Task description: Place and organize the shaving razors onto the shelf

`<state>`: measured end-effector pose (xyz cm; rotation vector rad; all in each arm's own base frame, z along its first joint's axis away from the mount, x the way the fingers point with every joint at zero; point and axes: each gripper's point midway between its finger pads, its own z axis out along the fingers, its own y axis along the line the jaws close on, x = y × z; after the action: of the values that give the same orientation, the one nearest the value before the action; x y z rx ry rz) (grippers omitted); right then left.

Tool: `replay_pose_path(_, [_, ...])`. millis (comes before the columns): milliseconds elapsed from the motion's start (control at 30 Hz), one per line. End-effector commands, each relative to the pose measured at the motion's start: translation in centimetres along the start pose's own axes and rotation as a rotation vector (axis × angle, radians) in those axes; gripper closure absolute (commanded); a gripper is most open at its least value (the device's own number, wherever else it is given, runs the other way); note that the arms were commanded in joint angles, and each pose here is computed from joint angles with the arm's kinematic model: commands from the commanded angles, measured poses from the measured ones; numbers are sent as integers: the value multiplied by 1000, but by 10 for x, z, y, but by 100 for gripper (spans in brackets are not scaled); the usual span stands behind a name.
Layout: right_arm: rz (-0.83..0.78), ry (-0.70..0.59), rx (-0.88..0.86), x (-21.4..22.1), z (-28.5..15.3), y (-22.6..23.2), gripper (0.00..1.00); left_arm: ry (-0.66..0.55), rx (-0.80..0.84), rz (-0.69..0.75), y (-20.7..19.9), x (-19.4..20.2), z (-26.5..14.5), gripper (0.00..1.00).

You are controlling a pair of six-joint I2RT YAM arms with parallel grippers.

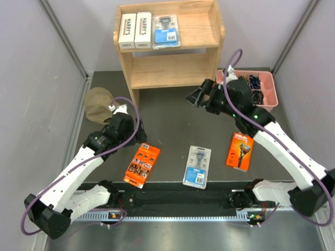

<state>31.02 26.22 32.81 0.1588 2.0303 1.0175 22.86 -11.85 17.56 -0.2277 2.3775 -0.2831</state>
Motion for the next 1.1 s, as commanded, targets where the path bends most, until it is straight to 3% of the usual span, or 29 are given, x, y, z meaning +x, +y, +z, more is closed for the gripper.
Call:
replay_pose_path(0, [-98,-85,111,-1,-44,-35,1,-65,143,8,-30,-19,-6,1])
replay_pose_path(167, [-77,-68,175,26,-68,-67,1,-4,250,6,-56,-12,3,1])
replay_pose_path(500, [-29,-85,280,55,-117,-109,1,82,278,113,-125,7,27,1])
replay_pose_path(833, [-5,-57,334,79,-144,-132,1,244,300,285,-208,89,60,12])
replay_pose_path(1067, [33,-38,353,95,-157,-144,1,338,257,368,-228,138,70,19])
